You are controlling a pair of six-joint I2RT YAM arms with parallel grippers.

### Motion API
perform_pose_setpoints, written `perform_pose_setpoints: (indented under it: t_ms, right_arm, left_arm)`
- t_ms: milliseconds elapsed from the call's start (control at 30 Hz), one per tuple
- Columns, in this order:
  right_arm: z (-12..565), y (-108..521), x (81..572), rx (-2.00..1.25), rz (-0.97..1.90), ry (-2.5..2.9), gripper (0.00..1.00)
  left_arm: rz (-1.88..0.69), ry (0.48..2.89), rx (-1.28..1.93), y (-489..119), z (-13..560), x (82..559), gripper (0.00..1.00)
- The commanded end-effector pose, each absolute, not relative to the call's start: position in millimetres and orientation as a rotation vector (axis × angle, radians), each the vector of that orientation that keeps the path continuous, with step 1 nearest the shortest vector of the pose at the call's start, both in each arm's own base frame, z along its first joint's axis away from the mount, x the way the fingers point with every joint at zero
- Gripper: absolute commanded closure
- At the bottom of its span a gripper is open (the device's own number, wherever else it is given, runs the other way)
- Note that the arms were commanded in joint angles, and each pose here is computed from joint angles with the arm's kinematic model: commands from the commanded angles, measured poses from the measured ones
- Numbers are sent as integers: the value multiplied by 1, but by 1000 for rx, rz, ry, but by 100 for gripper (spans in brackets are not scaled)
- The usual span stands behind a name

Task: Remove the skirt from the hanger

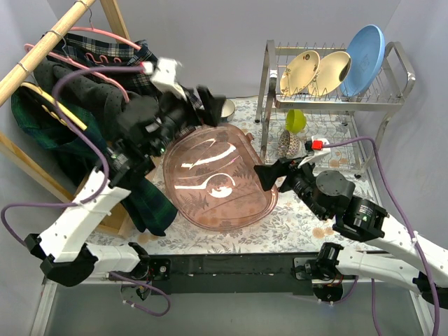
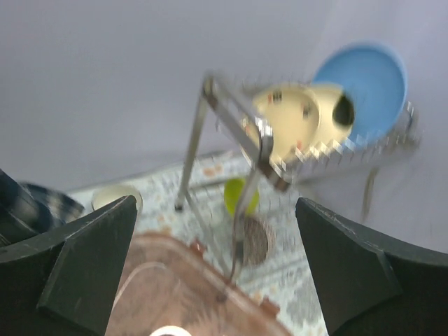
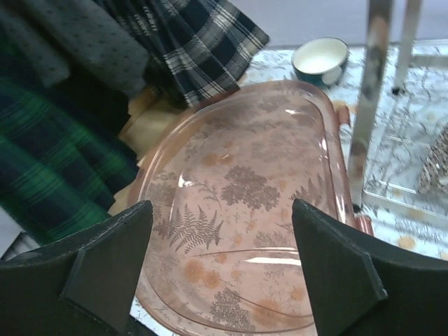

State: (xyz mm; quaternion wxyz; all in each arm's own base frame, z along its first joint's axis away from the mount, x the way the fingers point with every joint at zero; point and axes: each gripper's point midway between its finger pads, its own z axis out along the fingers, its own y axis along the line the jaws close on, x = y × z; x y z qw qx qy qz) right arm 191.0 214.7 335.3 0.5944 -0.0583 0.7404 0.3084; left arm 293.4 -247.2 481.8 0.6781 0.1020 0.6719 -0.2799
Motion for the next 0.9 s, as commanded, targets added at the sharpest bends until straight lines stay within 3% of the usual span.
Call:
perform_pose_setpoints:
  t_ms: [0,33,233,400,533,867]
  right_arm:
    - [396,251,195,-258,795,1559,14]
    - [425,256,195,-259,826,1521,16]
    - [442,359,198,-495,975,1557,26]
    - [461,444,202,-547,1071,1534,30]
    - [490,502,179,-623,1108,1424,30]
    - [507,565,187,-552,1059,1191,29]
  left_arm:
    - [-476,1449,90,-188,550,281,2]
    - [-482,1439,88,-183,557,275,2]
    - [-619,1265,-13,-119,618,206,2]
    - [-731,1201,-52,-85,634,162,2]
    - [-793,1186,-68,-67,638,136,2]
    - [-904,1111,-49,-46,650,95,2]
